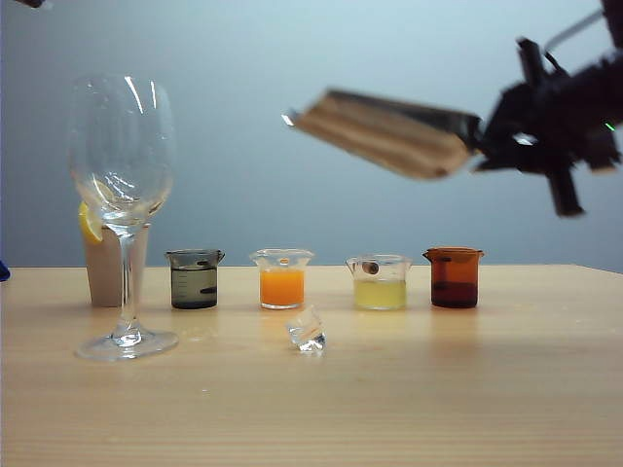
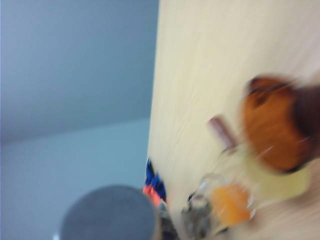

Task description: Pick up the ice scoop on the desk filled with ice cubes, pour the ice into the goblet, and finally put the scoop back on the table.

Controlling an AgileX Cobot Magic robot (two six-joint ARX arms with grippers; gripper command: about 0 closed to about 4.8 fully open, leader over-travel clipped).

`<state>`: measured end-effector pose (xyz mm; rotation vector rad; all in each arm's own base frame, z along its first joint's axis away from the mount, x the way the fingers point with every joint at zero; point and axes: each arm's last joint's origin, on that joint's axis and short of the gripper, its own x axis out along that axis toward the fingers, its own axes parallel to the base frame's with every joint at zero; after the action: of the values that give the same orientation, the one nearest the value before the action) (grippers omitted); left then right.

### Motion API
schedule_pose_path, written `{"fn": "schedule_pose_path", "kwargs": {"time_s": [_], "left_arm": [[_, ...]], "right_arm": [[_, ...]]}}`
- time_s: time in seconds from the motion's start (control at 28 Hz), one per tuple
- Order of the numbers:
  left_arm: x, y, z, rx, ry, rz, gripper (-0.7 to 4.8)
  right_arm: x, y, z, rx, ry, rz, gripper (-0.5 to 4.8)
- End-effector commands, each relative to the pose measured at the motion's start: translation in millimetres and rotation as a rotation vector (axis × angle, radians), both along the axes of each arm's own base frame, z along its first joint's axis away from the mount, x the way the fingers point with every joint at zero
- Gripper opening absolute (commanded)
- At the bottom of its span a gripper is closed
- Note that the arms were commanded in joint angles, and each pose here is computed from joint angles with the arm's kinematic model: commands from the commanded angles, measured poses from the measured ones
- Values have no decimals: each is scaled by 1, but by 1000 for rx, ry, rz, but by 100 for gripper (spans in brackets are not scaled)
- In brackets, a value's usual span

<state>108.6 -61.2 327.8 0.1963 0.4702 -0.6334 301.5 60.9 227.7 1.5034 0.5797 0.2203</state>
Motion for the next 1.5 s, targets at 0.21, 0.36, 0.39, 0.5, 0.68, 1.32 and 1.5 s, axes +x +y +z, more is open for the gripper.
{"fn": "schedule_pose_path", "kwargs": {"time_s": [0.21,0.36,0.39,0.5,0.68,1.32,1.5], "left_arm": [[14,0,-1,-5,13,51,-5],[24,13,3,-51,-23,121,-5],[25,15,4,-62,-29,123,-5],[25,18,3,-87,-2,105,-5],[22,18,4,-137,21,104,-5],[16,19,3,-130,44,105,-5],[15,19,2,-127,53,105,-5]], "right_arm": [[29,29,83,-36,-88,134,-6],[44,47,104,-47,-117,174,-6],[47,52,106,-44,-124,185,-6],[58,75,111,-45,-107,235,-6],[69,112,110,-47,-113,287,-6],[75,135,120,-209,-255,337,-6],[75,135,119,-238,-260,349,-6]]}}
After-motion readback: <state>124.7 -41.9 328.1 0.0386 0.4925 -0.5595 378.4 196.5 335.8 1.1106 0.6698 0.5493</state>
